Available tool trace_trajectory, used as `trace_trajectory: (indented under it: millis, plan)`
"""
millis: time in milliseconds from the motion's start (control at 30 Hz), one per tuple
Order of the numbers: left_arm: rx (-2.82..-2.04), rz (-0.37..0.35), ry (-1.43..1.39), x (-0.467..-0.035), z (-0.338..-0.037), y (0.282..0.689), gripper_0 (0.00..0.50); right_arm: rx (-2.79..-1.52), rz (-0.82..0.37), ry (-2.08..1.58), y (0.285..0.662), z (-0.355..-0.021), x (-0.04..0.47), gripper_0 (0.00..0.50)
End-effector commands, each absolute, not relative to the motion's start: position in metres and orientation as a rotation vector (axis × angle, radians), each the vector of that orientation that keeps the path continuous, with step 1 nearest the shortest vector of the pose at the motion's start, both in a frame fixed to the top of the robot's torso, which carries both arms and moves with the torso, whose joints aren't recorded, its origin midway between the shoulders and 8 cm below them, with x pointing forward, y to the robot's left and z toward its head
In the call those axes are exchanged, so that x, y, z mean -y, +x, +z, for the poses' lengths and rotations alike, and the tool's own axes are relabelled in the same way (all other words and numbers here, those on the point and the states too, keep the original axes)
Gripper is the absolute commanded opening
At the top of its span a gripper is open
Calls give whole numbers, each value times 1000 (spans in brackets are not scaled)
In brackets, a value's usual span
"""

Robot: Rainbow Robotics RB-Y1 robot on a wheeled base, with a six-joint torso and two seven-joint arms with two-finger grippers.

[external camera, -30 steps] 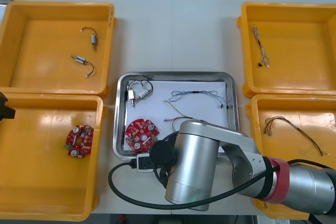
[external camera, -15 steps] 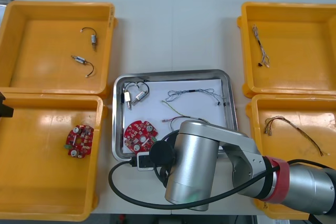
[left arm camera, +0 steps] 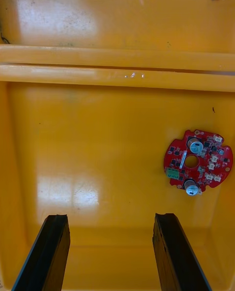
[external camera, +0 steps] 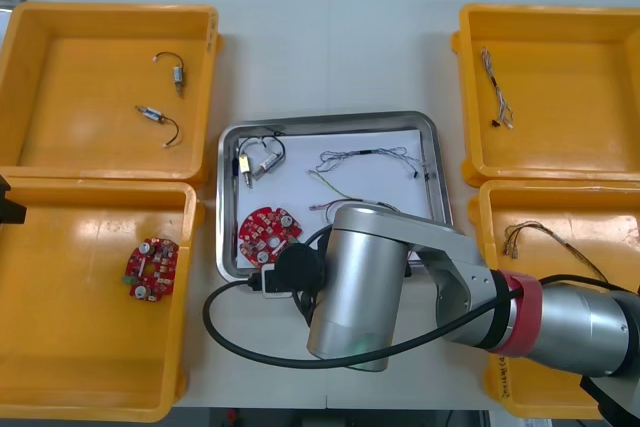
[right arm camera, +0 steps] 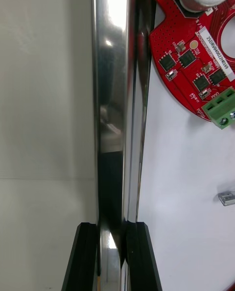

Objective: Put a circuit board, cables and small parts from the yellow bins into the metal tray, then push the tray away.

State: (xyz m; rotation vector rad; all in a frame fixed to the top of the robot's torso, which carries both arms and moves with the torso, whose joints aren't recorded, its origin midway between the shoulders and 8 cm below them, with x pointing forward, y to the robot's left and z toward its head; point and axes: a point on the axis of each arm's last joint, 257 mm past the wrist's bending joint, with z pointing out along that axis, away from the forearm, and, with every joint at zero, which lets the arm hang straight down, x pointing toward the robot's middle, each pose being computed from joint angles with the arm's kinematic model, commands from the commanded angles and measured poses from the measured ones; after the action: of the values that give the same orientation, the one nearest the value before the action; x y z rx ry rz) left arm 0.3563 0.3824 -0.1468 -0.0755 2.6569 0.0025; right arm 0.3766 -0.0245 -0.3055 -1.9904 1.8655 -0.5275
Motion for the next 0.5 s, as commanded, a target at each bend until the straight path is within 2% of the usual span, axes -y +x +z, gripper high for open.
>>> trace_trajectory:
  millis: [33,500]
  plan:
    - [-2608,59,-2,-387,-124,361,500,-1847,-520,-1925,391,-281,9,0]
    - [-2608,59,-2,-387,-124,361,500,-1890,-497,-1893,427,-264,1,0]
